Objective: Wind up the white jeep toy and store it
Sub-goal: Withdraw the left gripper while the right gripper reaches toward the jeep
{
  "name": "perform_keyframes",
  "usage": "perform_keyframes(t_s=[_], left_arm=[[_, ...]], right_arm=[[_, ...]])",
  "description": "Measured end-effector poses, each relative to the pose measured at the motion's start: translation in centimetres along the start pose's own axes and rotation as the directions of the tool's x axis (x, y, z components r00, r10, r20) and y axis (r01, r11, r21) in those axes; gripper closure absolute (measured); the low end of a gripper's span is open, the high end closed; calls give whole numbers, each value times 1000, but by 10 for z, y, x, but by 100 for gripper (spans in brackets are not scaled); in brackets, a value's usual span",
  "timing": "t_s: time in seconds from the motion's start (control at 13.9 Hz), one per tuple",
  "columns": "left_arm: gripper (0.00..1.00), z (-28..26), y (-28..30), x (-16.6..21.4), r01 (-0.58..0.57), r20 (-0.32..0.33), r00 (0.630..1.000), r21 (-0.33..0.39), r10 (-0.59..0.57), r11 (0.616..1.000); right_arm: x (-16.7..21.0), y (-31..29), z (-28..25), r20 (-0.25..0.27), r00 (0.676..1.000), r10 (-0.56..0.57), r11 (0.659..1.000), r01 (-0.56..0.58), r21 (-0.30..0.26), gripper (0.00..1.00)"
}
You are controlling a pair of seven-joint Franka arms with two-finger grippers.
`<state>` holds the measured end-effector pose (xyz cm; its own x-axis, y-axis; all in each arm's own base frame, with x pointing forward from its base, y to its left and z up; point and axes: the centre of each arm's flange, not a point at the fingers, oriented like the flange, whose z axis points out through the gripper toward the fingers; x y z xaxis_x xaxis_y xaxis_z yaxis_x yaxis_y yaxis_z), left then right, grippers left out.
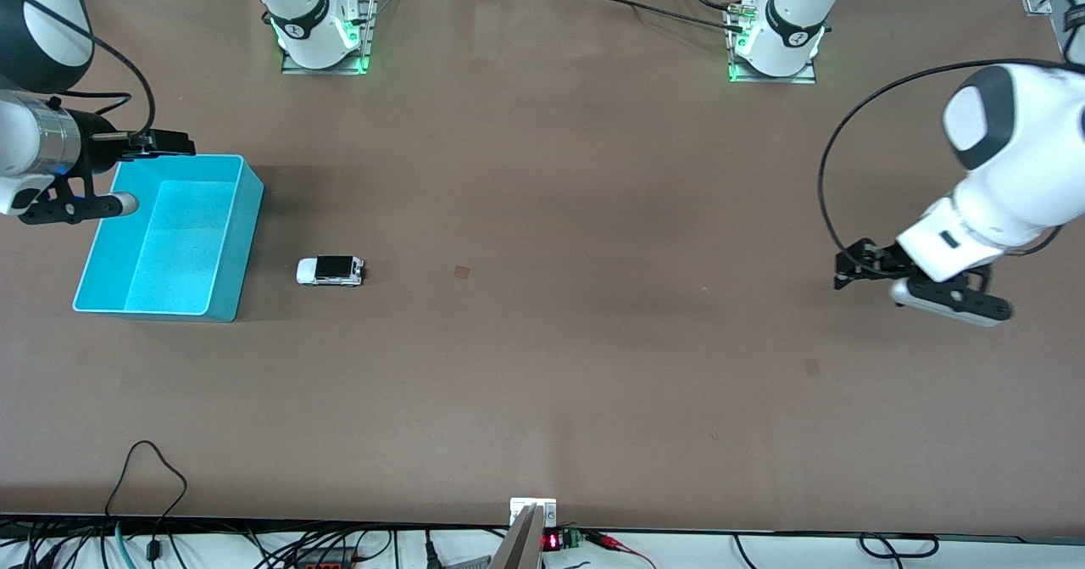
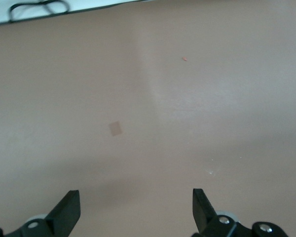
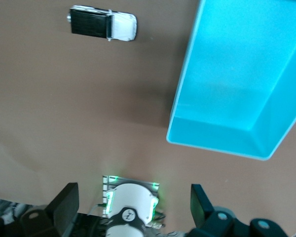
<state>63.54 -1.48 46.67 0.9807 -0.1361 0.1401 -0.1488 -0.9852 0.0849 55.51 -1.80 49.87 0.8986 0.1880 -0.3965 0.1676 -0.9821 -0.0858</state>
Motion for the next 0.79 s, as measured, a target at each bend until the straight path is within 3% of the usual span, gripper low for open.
perform_keyframes(t_s=[0.22,0.43,0.57,0.79], left_arm=[[0,-43,-7,3,125,47,991,15,-126,992],[0,-90,-8,-2,162,117,979,35,-165,986],[0,-99,-16,-10,178,170,968,41,-183,983],[0,-99,-22,-14,189,190,962,44,-194,981]], right_arm=[[7,7,9,-23,988,-151,989,151,-6,0],[15,-1,20,-30,958,-284,959,284,-20,0],[19,-15,20,-28,925,-379,925,378,-34,0],[26,-26,26,-41,859,-510,859,507,-64,0]])
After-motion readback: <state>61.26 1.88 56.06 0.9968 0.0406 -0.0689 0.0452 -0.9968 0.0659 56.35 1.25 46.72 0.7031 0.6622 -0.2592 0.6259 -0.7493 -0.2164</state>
